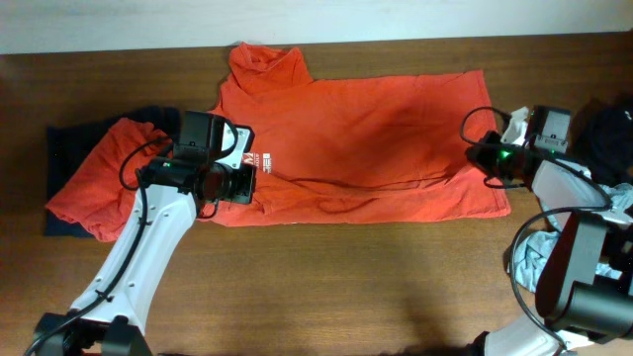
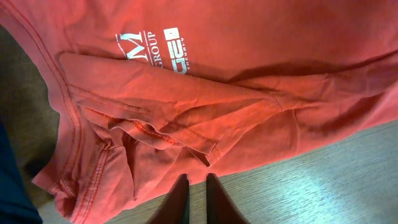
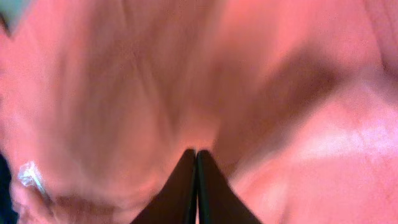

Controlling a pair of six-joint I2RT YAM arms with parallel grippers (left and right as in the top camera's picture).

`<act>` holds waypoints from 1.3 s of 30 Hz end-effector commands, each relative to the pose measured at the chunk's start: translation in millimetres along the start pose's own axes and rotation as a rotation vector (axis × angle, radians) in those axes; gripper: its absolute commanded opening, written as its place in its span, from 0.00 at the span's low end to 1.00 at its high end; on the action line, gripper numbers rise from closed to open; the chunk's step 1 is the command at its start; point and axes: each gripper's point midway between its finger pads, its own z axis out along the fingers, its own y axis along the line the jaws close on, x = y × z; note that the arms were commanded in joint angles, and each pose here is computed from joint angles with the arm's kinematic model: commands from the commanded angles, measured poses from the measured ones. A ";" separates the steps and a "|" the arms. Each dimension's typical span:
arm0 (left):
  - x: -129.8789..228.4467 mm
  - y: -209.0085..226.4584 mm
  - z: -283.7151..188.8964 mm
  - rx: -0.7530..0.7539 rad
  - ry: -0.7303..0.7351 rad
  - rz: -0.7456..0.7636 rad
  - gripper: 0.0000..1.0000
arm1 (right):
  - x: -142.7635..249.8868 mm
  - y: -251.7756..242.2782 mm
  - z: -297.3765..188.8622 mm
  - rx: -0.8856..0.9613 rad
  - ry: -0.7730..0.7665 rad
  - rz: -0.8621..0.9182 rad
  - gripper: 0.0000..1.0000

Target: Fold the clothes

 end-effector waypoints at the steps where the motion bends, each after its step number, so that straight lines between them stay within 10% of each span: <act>1: -7.3 -1.3 -3.7 0.006 -0.019 0.025 0.18 | 13.5 40.9 -20.3 -0.051 0.067 -0.152 0.04; 8: -7.6 3.2 -3.7 -0.020 -0.020 0.027 0.25 | 105.0 55.0 -4.7 0.160 0.337 -0.395 0.04; 22: -7.6 3.2 -3.7 -0.020 -0.020 0.027 0.27 | 160.4 79.1 46.9 0.172 0.455 -0.671 0.04; 39: -5.5 3.2 -3.7 -0.020 -0.011 0.025 0.27 | 89.9 125.7 71.9 0.111 0.111 -0.762 0.05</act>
